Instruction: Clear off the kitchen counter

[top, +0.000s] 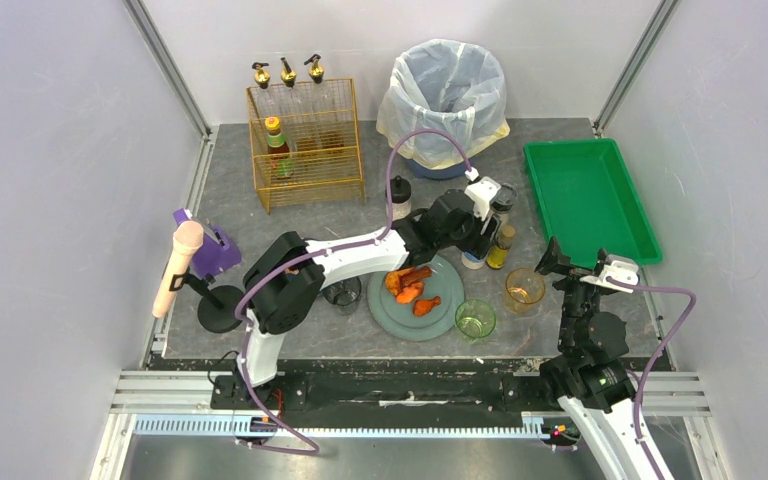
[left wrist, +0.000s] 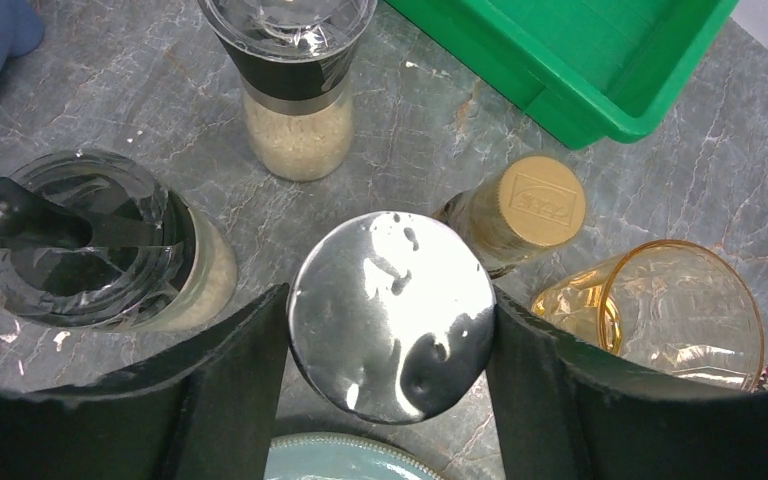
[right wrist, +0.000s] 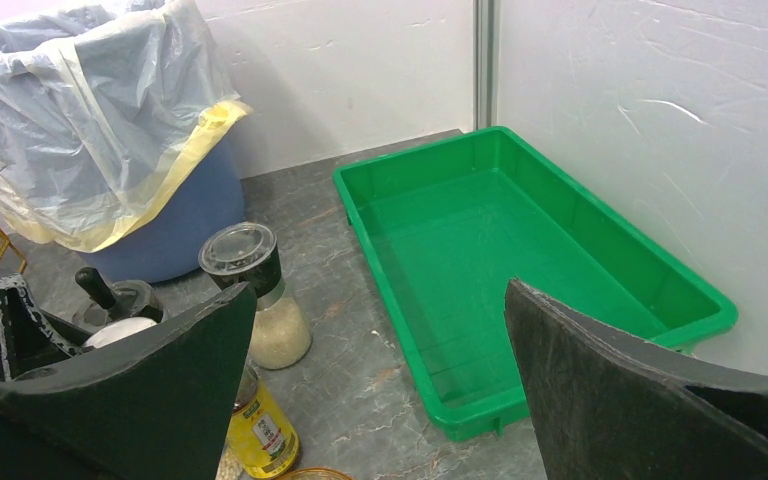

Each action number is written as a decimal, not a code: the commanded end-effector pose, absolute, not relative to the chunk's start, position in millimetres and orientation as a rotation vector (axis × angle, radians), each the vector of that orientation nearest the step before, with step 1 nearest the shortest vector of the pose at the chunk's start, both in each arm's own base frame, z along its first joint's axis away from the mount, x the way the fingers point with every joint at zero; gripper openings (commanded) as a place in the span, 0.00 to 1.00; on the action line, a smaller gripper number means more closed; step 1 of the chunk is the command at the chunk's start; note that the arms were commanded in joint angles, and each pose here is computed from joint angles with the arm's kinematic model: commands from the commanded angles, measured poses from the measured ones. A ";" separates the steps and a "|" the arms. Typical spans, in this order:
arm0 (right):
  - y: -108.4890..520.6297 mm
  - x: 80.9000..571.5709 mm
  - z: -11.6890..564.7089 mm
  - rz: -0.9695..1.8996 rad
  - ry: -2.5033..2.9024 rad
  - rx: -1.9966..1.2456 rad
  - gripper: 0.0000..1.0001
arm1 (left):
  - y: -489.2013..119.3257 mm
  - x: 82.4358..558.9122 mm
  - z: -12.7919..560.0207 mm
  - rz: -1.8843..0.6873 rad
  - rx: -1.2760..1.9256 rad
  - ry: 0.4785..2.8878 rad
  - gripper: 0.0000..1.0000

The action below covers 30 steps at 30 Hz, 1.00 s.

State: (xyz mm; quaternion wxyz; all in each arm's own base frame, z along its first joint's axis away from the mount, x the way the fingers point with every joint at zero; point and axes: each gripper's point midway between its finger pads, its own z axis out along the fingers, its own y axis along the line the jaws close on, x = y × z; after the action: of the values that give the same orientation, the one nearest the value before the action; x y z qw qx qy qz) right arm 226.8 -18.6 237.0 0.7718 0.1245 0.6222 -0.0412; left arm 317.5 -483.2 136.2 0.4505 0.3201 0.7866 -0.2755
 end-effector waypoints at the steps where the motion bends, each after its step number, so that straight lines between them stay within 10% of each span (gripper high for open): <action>1: -28.7 200.4 278.6 -0.011 1.164 0.332 0.98 | -496.1 323.4 162.9 -0.703 0.786 1.855 0.70; 13: -27.7 200.3 279.7 -0.004 1.162 0.328 0.98 | -468.5 293.2 219.6 -0.785 0.788 1.806 0.26; 30: -27.6 200.2 279.8 -0.004 1.162 0.328 0.98 | -334.8 329.1 332.6 -0.495 0.537 1.753 0.12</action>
State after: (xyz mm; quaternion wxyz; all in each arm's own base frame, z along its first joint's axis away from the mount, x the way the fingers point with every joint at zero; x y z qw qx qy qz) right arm 226.9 -18.5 237.1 0.7718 0.1243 0.6222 -0.0411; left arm 292.9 -387.0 278.6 0.5115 0.2871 0.7651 -0.2656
